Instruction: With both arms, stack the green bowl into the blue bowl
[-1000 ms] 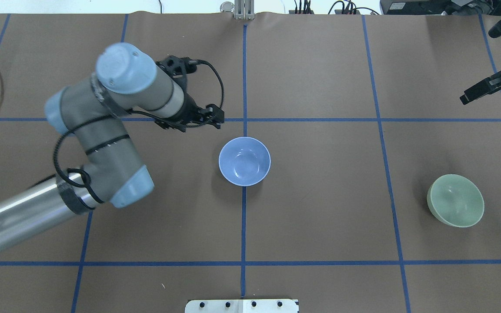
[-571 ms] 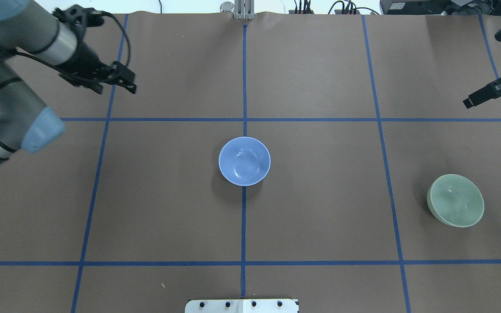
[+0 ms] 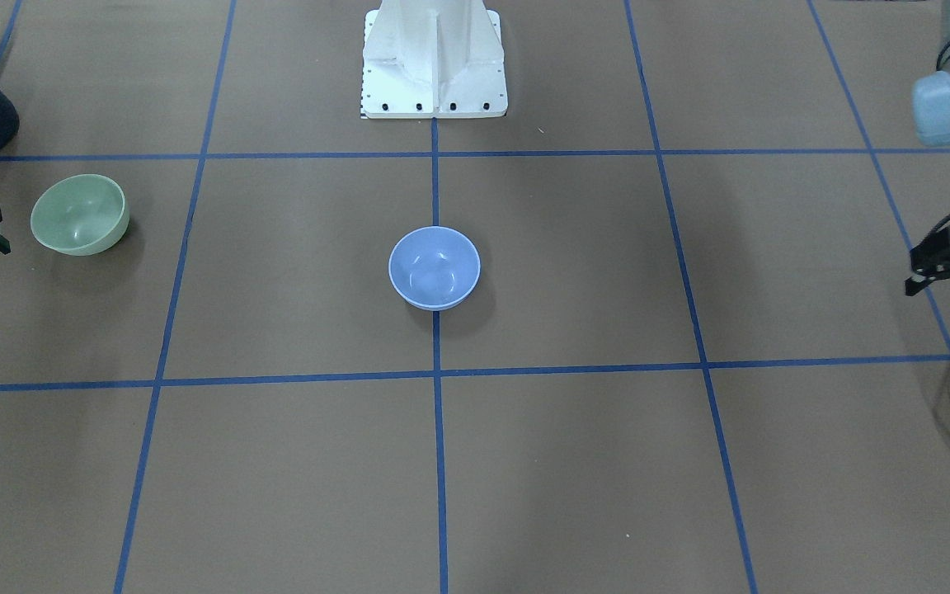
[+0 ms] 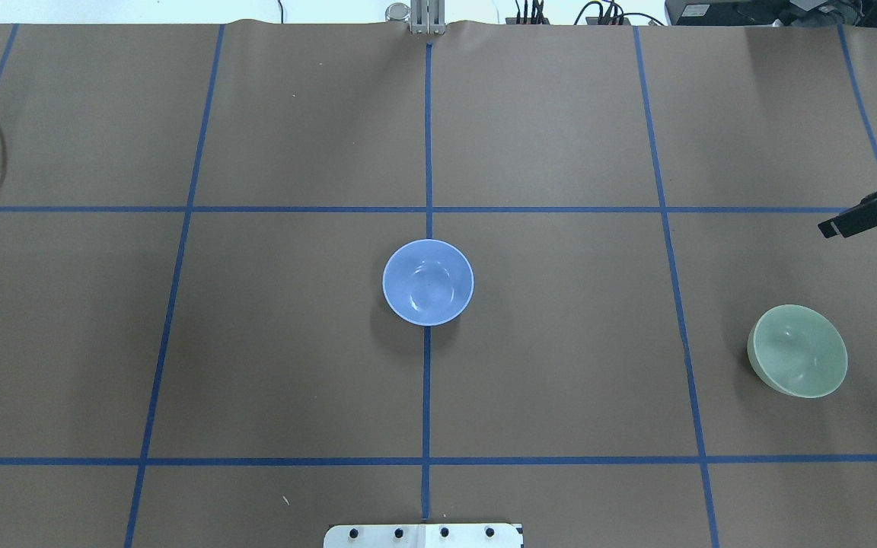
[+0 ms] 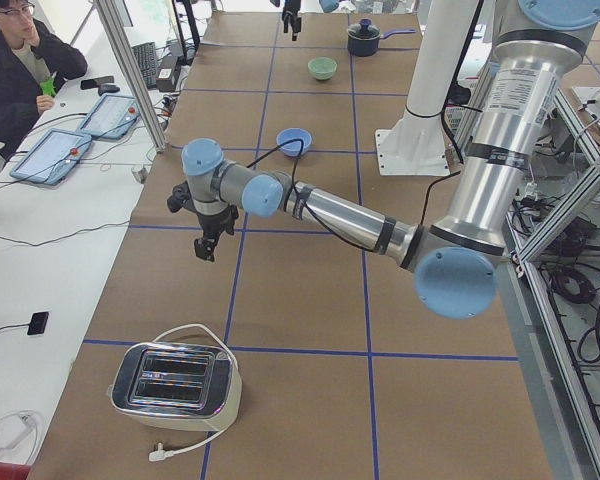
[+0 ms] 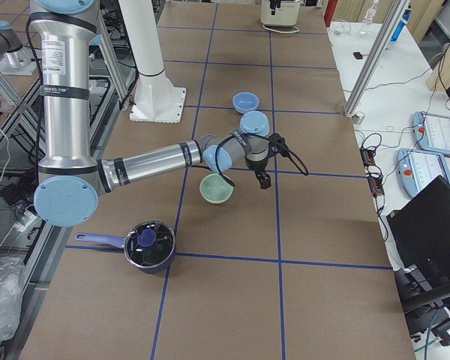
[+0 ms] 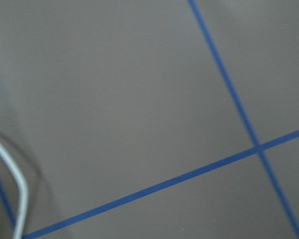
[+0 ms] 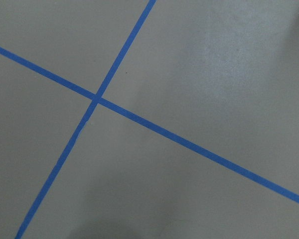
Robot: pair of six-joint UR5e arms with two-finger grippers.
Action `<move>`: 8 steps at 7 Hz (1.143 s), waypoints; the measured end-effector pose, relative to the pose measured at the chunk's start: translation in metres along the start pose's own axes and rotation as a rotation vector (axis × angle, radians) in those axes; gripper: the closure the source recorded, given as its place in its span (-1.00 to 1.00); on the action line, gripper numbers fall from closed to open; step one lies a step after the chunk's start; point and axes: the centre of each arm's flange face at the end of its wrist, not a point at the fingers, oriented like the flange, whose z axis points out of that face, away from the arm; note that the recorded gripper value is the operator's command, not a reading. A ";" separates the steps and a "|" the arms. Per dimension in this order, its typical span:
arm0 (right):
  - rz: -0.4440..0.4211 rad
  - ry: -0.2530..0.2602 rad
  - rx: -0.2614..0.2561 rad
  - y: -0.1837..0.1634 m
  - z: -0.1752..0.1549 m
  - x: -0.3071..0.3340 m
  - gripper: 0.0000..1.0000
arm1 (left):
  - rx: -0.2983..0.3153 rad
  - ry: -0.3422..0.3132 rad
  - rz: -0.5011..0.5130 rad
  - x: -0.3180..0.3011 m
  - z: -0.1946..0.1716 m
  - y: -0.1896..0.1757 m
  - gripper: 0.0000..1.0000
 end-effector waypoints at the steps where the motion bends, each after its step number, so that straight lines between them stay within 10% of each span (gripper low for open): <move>1: -0.018 -0.008 -0.013 0.016 0.011 -0.003 -0.99 | -0.029 -0.016 0.023 -0.062 -0.001 0.055 -0.97; 3: -0.044 -0.005 -0.056 0.048 0.034 -0.008 -0.89 | -0.069 -0.017 0.035 -0.123 0.007 0.129 -0.97; 7: -0.036 0.019 -0.119 0.089 0.071 -0.021 -0.23 | -0.083 -0.011 0.026 -0.135 0.013 0.153 -0.97; 8: -0.013 0.020 -0.112 0.095 0.083 -0.025 0.24 | -0.085 -0.009 0.021 -0.135 0.014 0.157 -0.97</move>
